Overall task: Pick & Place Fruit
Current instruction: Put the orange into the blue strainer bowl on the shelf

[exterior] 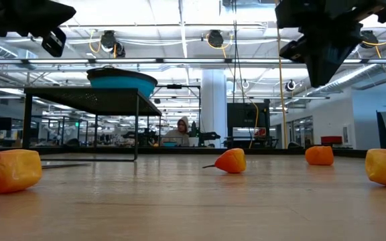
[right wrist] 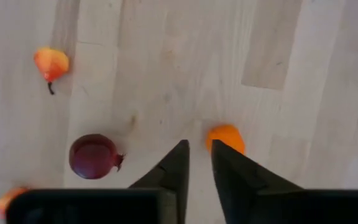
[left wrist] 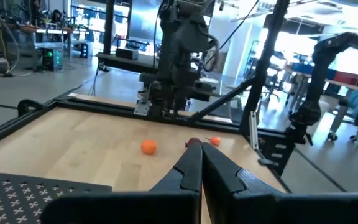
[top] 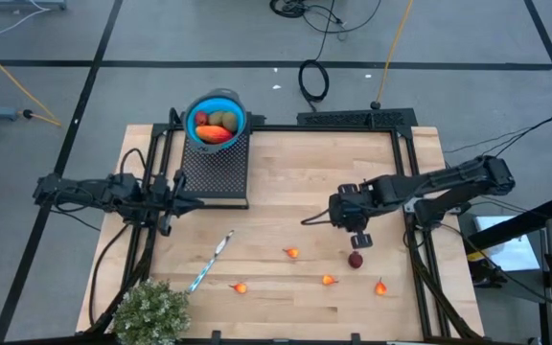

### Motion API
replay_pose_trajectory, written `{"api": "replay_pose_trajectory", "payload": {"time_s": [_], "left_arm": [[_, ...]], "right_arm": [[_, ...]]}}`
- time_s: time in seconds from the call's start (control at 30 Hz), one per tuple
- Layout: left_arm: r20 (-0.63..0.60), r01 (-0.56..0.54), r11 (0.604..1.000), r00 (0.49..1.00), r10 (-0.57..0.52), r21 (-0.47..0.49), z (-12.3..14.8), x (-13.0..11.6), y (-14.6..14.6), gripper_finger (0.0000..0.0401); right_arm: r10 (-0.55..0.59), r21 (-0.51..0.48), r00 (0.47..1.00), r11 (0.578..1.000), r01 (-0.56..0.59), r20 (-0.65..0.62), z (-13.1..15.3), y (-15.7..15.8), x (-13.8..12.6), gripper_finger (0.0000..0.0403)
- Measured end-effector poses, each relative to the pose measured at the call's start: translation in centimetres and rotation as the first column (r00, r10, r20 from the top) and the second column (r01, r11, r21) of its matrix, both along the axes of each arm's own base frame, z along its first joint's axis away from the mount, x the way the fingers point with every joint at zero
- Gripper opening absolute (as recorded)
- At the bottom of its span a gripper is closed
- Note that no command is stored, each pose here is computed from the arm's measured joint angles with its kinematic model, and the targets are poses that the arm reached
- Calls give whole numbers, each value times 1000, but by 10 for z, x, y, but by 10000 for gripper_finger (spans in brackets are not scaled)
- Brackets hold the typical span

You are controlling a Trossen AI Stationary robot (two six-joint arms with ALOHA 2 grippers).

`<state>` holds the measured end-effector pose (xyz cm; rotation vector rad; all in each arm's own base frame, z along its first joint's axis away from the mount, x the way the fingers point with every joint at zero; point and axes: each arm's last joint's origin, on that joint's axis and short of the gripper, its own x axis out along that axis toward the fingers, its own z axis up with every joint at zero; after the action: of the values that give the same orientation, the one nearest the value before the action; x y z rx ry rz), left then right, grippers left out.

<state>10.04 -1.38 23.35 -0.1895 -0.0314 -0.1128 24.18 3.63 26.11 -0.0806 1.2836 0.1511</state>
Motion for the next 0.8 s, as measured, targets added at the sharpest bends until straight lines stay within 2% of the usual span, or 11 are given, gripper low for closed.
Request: {"api": "replay_pose_trajectory", "payload": {"time_s": [0.17,0.33,0.4,0.57,0.8], "left_arm": [[-5,30,1000,1000,-30,-8,-4,-1,-1,13],[-13,31,999,999,-31,-24,-4,-1,-1,3],[-12,31,999,999,-31,-24,-4,-1,-1,2],[-13,31,999,999,-32,-31,-4,-1,-1,14],[-13,31,999,999,-31,-32,-4,-1,-1,2]], "right_arm": [[-20,48,1000,999,20,-17,0,-7,0,117],[-13,120,999,993,18,-46,-1,-10,-2,172],[-8,120,998,993,16,-63,-1,-10,-3,187],[13,109,998,994,-6,-66,-1,-10,-4,204],[52,10,995,999,-52,-83,-10,-12,1,206]]}}
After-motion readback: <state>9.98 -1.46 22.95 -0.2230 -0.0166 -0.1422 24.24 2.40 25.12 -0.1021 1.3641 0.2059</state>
